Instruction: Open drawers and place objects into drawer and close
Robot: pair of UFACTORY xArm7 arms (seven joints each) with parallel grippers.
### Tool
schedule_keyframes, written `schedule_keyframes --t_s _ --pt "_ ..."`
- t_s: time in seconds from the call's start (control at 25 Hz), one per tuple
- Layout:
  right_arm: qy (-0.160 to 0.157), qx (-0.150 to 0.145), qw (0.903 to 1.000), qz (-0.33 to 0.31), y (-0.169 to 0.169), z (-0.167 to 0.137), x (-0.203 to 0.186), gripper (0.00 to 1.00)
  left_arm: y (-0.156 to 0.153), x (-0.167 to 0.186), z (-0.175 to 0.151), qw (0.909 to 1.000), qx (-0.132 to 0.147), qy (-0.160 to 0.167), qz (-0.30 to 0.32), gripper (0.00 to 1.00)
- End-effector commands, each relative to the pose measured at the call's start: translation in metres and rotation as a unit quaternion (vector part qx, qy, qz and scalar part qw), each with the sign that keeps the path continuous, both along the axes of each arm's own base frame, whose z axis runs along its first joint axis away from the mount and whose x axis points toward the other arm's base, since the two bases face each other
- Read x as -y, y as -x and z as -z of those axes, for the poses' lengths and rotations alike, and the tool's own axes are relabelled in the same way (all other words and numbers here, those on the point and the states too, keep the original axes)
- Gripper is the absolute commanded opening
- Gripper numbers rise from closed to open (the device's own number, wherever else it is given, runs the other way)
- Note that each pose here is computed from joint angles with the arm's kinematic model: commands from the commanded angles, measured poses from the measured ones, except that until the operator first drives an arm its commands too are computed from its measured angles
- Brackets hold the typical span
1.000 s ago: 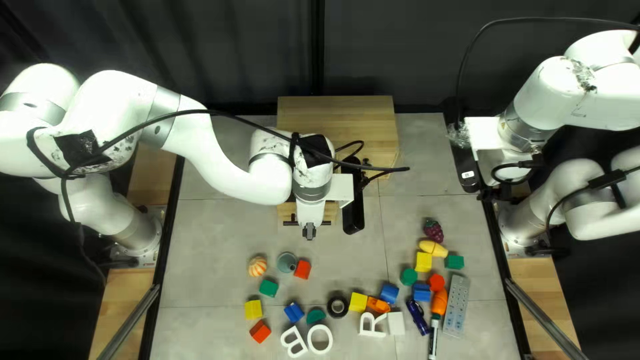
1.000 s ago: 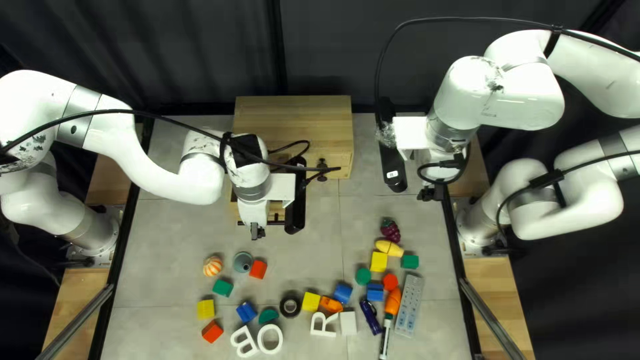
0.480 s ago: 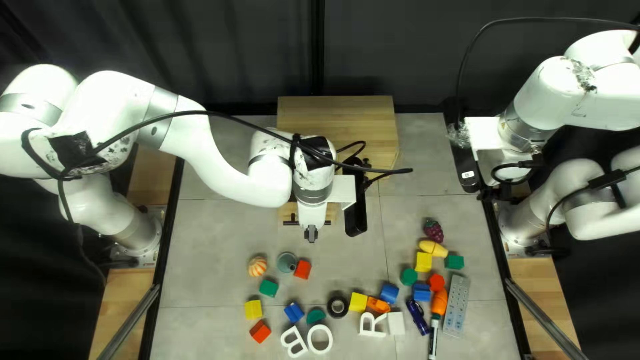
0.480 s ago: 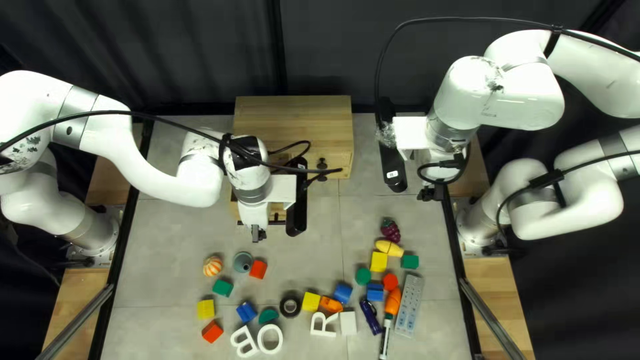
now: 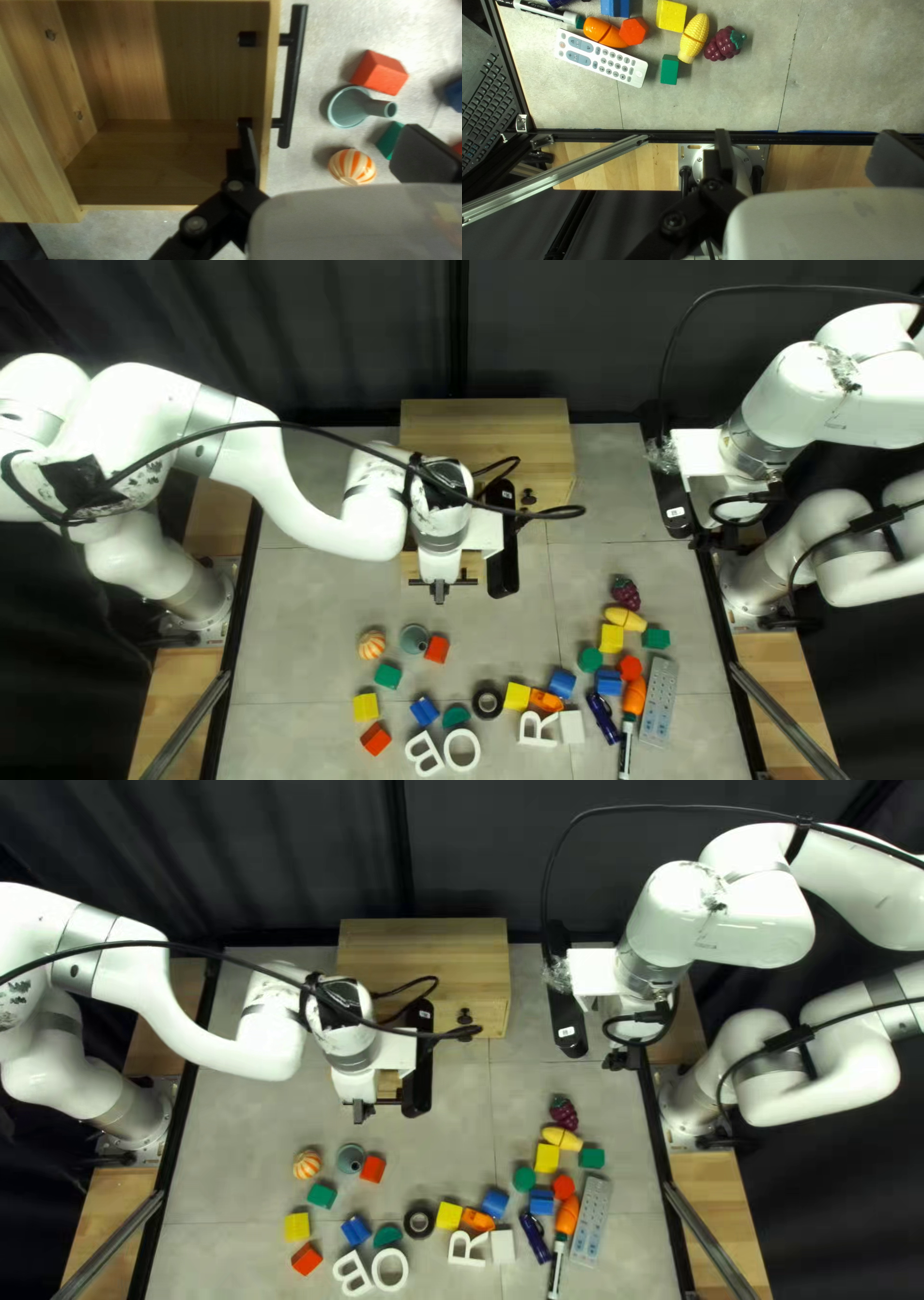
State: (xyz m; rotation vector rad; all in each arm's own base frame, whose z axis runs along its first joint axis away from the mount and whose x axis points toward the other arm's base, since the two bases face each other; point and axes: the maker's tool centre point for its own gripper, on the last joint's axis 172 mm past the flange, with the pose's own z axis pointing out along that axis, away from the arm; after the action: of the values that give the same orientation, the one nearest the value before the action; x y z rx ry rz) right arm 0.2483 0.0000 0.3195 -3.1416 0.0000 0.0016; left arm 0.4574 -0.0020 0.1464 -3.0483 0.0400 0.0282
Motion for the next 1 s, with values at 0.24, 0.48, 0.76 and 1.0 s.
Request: schedule_keyframes --t_s 0.24,0.48,0.76,1.0 --pt "0.000 0.000 1.0000 0.000 0.000 0.000 0.000 1.00 0.001 -0.009 0.009 0.9992 0.002 0.039 -0.010 1.00" --pt "0.000 0.000 1.0000 0.000 0.000 0.000 0.000 1.00 0.000 0.004 0.007 0.9969 -0.004 0.078 -0.005 1.00" --pt "0.000 0.000 1.0000 0.000 0.000 0.000 0.000 1.00 -0.006 0.011 0.011 0.9956 0.003 0.093 -0.014 1.00" --pt "0.000 0.000 1.0000 0.000 0.000 0.000 0.000 1.00 -0.008 0.014 0.009 0.9943 0.017 0.095 -0.045 1.00"
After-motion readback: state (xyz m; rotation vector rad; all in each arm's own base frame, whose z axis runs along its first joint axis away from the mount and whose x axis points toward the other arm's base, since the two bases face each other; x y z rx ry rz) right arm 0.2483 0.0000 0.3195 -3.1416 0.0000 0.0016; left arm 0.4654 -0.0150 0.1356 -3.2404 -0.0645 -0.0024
